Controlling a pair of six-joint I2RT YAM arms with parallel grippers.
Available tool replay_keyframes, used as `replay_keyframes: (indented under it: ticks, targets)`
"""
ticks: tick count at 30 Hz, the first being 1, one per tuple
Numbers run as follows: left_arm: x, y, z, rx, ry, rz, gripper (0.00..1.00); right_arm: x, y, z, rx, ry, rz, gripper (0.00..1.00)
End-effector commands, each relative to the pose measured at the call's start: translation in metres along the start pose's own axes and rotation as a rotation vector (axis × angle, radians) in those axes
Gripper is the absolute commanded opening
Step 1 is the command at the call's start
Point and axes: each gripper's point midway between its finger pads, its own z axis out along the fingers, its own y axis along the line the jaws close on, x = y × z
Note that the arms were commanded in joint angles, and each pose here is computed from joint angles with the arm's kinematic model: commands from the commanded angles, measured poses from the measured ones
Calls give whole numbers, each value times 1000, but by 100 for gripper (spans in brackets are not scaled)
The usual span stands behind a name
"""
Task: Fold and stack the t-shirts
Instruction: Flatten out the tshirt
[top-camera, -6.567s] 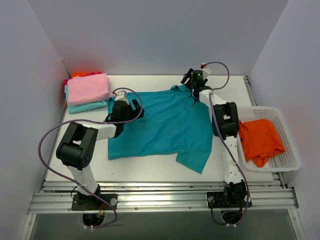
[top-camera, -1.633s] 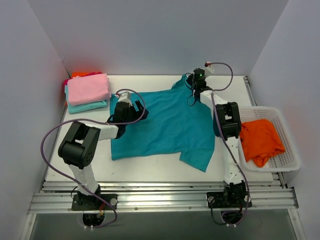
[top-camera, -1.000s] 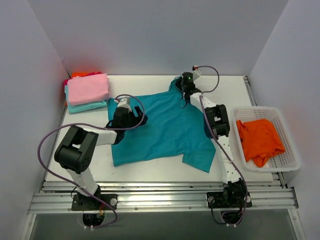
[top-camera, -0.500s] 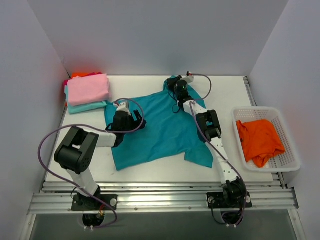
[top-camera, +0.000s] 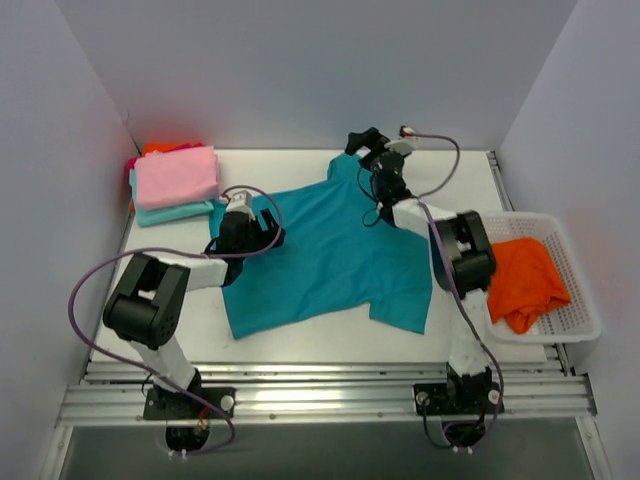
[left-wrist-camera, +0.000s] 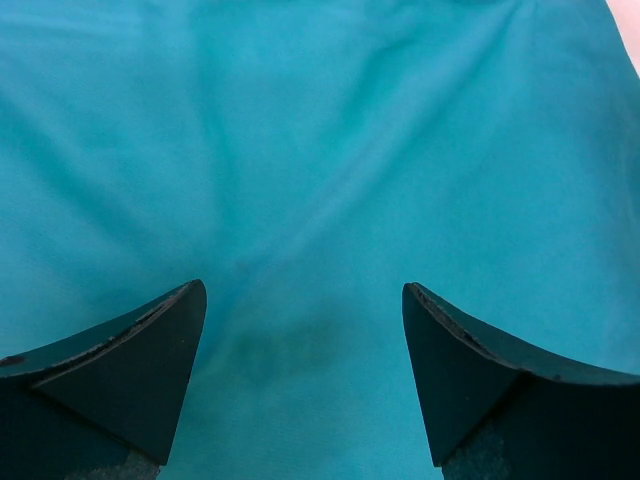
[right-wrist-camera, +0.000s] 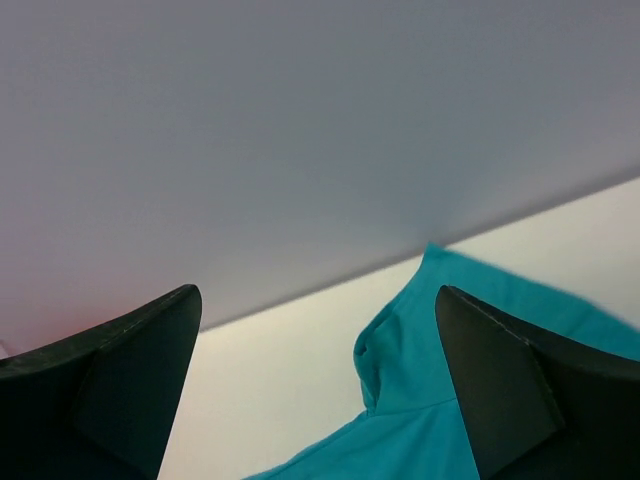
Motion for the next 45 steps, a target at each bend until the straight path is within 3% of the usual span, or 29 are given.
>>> replay_keyframes:
  ticks: [1, 2, 3, 5, 7, 12, 13, 14, 16, 17, 18, 29, 36, 40, 45]
  targets:
    - [-52, -8, -9, 22, -93, 5, 88, -176, 45, -62, 50, -387, -45, 100]
    - [-57, -4, -12, 6, -106, 0, 88, -157, 16, -77, 181, -304, -123, 100]
    - [-64, -4, -19, 3, -124, 2, 88, -186, 9, -101, 298, -363, -118, 100]
    - [-64, 2, -26, -34, -132, 0, 88, -160, -28, -127, 455, -234, -202, 100]
    - [-60, 11, -37, -74, -138, -30, 88, -156, -38, -149, 496, -187, -234, 100]
    - [-44, 36, -45, -165, -155, -100, 88, -68, -93, -182, 491, 95, -245, 98]
    - [-40, 39, -43, -180, -133, -97, 88, -50, -82, -174, 373, 162, -207, 90]
    - [-46, 36, -39, -179, -136, -96, 88, -36, -84, -172, 345, 207, -199, 62]
    - [-42, 39, -33, -188, -114, -93, 87, -10, -95, -159, 350, 292, -193, 36]
    - [-45, 36, -30, -182, -119, -94, 86, -1, -96, -155, 344, 323, -192, 9]
    - [-42, 38, -27, -186, -107, -93, 86, 15, -107, -151, 367, 360, -198, 0]
    - [-41, 47, -4, -191, -73, -78, 83, 72, -150, -113, 416, 459, -176, 0]
    - [-36, 68, 12, -221, -37, -99, 77, 87, -199, -150, 543, 501, -133, 0]
    - [-32, 73, 24, -227, -1, -115, 63, 87, -201, -171, 566, 515, -87, 0]
    - [-36, 67, 38, -209, 9, -128, 61, 72, -207, -199, 665, 500, -81, 0]
